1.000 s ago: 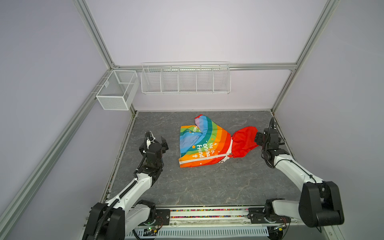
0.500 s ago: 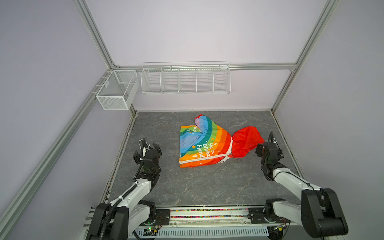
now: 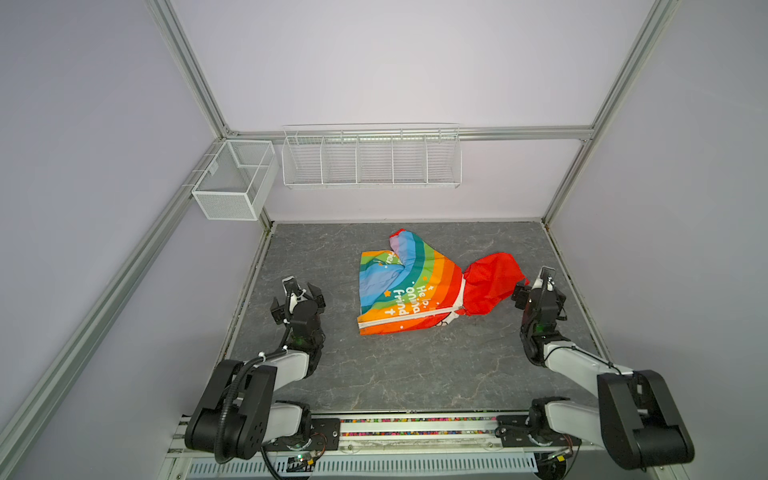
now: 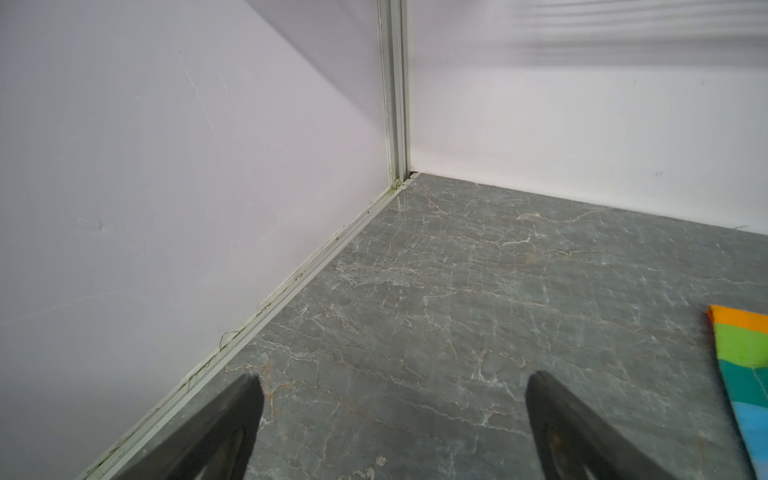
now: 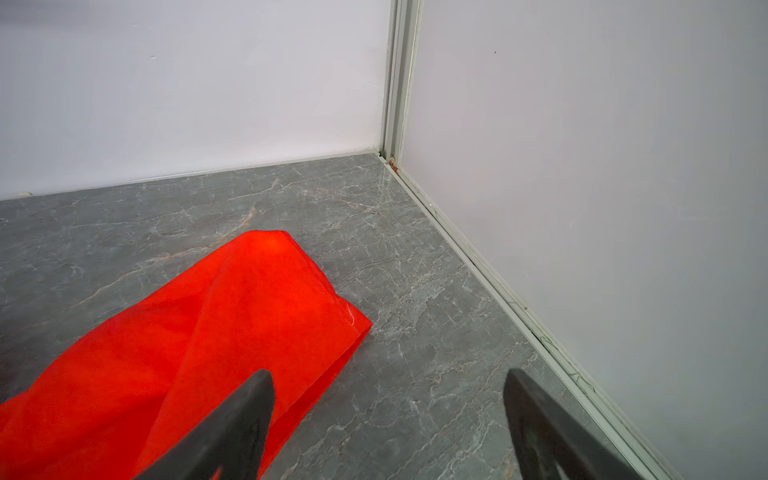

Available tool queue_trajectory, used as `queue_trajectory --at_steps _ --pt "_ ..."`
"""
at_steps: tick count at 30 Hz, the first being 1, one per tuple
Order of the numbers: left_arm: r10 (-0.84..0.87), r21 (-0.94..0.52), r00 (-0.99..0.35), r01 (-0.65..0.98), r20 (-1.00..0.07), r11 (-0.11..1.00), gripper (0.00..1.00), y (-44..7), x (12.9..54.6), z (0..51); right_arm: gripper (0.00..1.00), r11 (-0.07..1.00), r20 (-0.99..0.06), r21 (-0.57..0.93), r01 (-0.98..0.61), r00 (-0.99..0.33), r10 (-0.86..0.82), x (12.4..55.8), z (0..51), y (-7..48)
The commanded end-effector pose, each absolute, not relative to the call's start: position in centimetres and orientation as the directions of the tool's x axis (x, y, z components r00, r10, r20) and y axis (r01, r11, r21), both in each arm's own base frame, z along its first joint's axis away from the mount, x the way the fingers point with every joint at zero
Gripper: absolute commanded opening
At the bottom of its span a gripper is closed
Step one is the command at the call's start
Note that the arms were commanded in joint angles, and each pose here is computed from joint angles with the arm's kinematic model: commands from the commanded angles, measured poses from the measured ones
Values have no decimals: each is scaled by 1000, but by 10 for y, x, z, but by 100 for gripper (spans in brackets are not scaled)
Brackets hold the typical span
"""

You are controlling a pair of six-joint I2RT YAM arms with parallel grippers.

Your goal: Zip up the jacket

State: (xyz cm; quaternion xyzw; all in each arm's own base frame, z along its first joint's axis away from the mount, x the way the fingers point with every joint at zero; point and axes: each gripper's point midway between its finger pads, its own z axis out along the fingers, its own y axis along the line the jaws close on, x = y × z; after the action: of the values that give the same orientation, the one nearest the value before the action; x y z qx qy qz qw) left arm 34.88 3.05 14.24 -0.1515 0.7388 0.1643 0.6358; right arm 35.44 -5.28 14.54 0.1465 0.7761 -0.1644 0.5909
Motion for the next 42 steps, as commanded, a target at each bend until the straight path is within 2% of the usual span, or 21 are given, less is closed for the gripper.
queue_trajectory --at_steps 1,4,7,20,25,29,31,33,35,42 --pt "-2 24 -61 -417 -998 908 99 28 353 149 89 906 -975 -90 414 -222 5 357 153 -51" --pt "38 47 -31 -386 -999 921 99 22 358 149 89 913 -977 -87 398 -214 1 355 151 -48" --pt "36 59 -71 -352 -997 934 99 15 362 144 89 915 -981 -78 396 -194 0 352 143 -48" --pt "70 82 -54 -278 -996 957 99 5 367 134 89 929 -970 -108 355 -242 -20 365 123 -41" --pt "55 81 -98 -281 -994 956 99 7 374 131 89 962 -949 -152 229 -307 -77 384 112 -21" --pt "40 79 -141 -281 -989 956 99 10 382 127 89 982 -937 -84 166 -348 -22 392 99 -22" --pt "18 70 -182 -281 -983 957 99 14 391 124 89 984 -950 -80 158 -310 -28 392 96 -22" --pt "-18 43 -210 -282 -977 958 99 21 396 121 89 986 -937 -73 151 -348 -16 391 94 -21" --pt "-57 12 -230 -286 -972 958 99 28 398 118 88 985 -945 -76 153 -328 -22 392 95 -22" --pt "-66 -3 -220 -276 -973 961 99 30 398 118 89 986 -941 -73 152 -339 -17 392 95 -22"
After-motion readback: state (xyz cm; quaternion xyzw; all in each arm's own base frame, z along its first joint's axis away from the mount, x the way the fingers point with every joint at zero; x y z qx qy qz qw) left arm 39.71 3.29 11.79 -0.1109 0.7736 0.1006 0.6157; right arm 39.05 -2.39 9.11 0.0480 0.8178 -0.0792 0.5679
